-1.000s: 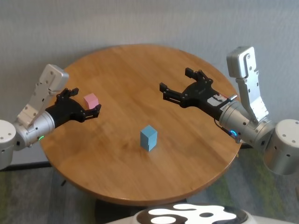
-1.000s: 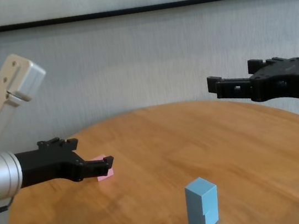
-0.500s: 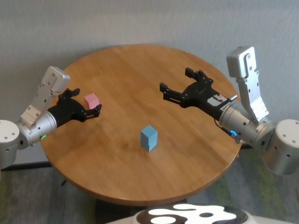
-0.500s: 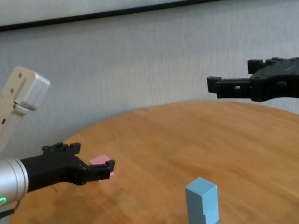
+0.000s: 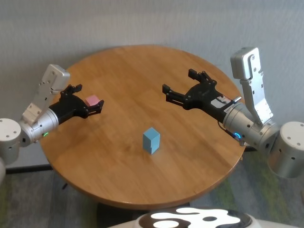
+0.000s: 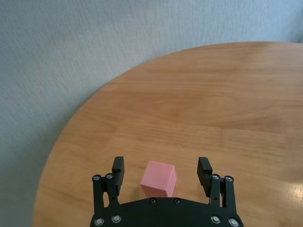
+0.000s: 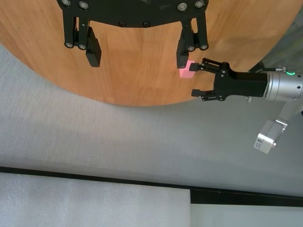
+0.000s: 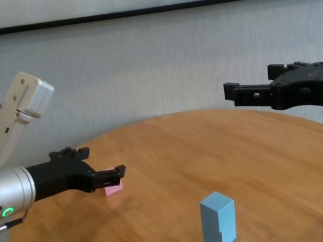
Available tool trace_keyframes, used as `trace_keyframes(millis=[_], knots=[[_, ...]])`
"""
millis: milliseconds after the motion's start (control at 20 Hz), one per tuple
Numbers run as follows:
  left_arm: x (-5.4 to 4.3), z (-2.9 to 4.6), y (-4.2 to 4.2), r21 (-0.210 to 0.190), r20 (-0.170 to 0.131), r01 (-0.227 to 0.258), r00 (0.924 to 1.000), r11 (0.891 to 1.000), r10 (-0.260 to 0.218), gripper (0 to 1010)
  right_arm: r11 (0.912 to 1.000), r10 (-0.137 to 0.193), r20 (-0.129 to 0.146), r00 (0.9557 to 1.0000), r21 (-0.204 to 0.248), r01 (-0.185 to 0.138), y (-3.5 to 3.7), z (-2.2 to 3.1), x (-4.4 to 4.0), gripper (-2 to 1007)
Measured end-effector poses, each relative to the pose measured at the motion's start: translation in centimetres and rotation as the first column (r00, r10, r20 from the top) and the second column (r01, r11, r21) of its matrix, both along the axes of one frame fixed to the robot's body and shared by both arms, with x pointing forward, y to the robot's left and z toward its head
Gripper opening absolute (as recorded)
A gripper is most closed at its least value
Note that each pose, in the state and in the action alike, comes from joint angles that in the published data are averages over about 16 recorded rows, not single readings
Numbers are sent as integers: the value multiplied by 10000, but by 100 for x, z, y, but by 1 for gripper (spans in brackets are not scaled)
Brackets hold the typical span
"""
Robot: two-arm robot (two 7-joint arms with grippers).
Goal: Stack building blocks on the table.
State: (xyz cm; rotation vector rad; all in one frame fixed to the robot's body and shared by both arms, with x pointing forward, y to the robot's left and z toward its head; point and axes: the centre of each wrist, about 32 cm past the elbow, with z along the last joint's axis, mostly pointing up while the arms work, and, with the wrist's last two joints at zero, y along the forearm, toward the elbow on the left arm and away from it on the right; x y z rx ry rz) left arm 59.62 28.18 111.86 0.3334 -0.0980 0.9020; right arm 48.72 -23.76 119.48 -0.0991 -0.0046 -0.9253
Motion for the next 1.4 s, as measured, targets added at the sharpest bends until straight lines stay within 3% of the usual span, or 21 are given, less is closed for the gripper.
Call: trace_keyframes(millis=[450, 950, 1400], knots=[[134, -104, 16, -270, 36, 340, 9994, 9991, -339, 1002, 10000, 0, 0, 10000, 0, 0, 0, 0, 0, 1005], [206, -132, 77, 73, 36, 514, 9987, 9986, -515, 1002, 10000, 0, 0, 10000, 0, 0, 0, 0, 0, 1005], [237, -199, 102, -63, -351, 595, 9976, 9982, -596, 1002, 10000, 0, 0, 10000, 0, 0, 0, 0, 0, 1005]])
